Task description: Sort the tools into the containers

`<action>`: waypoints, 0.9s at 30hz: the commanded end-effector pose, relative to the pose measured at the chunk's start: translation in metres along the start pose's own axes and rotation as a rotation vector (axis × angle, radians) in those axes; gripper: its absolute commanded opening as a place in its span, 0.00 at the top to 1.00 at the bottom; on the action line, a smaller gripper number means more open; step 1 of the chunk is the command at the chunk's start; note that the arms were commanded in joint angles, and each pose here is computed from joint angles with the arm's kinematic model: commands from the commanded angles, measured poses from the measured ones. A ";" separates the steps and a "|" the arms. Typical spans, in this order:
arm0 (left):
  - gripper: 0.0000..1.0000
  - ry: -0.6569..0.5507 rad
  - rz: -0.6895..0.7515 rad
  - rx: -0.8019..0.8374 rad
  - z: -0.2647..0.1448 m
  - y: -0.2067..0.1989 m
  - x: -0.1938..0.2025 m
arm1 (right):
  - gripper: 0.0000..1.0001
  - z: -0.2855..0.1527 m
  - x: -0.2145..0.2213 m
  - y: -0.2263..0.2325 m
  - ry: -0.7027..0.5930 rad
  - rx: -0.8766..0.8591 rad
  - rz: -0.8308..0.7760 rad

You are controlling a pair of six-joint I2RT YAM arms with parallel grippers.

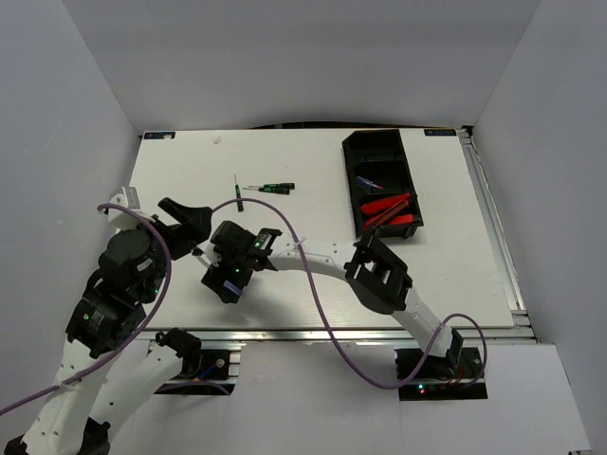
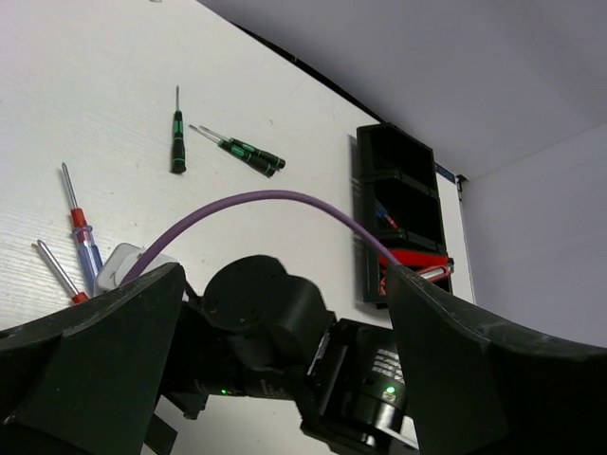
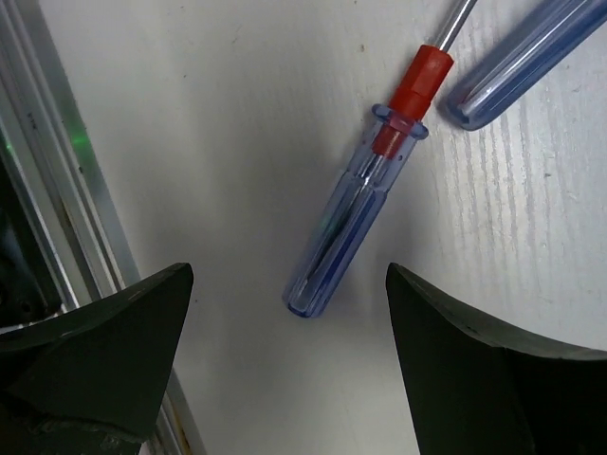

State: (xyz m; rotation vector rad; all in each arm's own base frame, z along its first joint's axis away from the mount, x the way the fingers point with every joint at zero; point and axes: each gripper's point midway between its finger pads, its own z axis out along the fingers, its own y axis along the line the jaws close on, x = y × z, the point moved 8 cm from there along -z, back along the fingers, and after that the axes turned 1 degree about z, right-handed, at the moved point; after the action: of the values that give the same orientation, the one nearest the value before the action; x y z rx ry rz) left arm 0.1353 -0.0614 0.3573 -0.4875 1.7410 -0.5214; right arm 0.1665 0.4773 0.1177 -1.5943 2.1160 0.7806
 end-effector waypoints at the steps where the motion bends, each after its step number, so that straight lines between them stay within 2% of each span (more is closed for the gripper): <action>1: 0.02 -0.024 0.021 -0.025 -0.010 0.003 -0.010 | 0.11 0.005 -0.013 -0.011 -0.066 0.111 0.061; 8: 0.02 -0.042 0.027 -0.023 -0.016 0.002 -0.017 | 0.20 0.026 -0.004 -0.006 -0.058 0.201 0.024; 16: 0.02 -0.041 0.025 -0.019 -0.019 0.003 -0.017 | 0.40 0.038 0.015 -0.003 -0.018 0.147 0.000; 21: 0.02 -0.033 0.026 -0.030 -0.016 0.004 -0.014 | 0.46 0.040 0.022 0.001 -0.004 0.136 -0.040; 27: 0.02 -0.031 0.029 -0.034 -0.015 0.004 -0.014 | 0.68 0.044 0.035 0.006 0.032 0.115 -0.094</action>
State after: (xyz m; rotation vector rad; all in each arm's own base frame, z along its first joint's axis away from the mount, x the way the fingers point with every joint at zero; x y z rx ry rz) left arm 0.1246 -0.0518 0.3658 -0.4824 1.7300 -0.4853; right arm 0.1746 0.4862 0.0845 -1.5155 2.0364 0.5659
